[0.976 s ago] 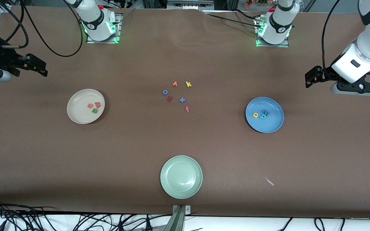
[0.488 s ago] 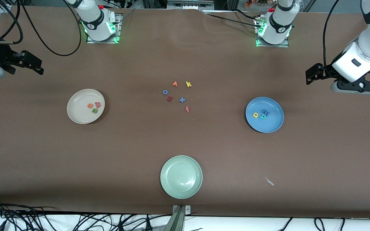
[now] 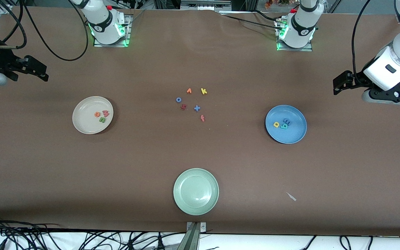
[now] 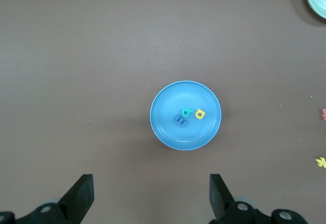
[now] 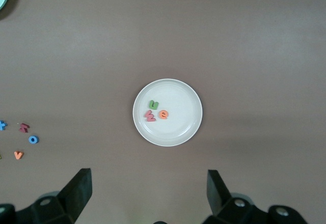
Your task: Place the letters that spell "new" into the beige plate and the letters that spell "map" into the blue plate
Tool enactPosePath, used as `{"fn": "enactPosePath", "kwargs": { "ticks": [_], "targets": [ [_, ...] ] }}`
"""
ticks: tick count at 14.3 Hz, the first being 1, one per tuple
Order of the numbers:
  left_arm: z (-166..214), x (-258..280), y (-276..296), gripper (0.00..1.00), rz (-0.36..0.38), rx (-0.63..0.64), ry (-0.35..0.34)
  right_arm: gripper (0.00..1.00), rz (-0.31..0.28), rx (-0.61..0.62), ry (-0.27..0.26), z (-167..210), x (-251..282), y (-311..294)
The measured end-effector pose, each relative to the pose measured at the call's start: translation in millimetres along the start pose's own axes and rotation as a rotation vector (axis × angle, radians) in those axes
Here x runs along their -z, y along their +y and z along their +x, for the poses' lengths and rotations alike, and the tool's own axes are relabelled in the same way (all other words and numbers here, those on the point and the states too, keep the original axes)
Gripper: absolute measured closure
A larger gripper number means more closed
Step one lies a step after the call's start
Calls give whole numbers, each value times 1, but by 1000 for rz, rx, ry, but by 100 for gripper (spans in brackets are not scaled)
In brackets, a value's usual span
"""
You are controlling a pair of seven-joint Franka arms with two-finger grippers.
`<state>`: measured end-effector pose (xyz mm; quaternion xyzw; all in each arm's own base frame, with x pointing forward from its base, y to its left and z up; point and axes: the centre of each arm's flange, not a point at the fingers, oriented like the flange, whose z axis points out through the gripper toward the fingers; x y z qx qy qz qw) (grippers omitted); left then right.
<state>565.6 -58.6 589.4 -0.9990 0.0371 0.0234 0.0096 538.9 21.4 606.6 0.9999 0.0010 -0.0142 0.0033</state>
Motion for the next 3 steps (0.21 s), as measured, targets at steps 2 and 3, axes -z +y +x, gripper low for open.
{"fn": "enactPosePath", "kwargs": {
  "ticks": [2, 3],
  "targets": [
    [0, 0, 0, 0, 0, -2, 0, 0, 0, 0, -2, 0, -1, 0],
    [0, 0, 0, 0, 0, -2, -1, 0, 0, 0, -1, 0, -1, 0]
  ]
}}
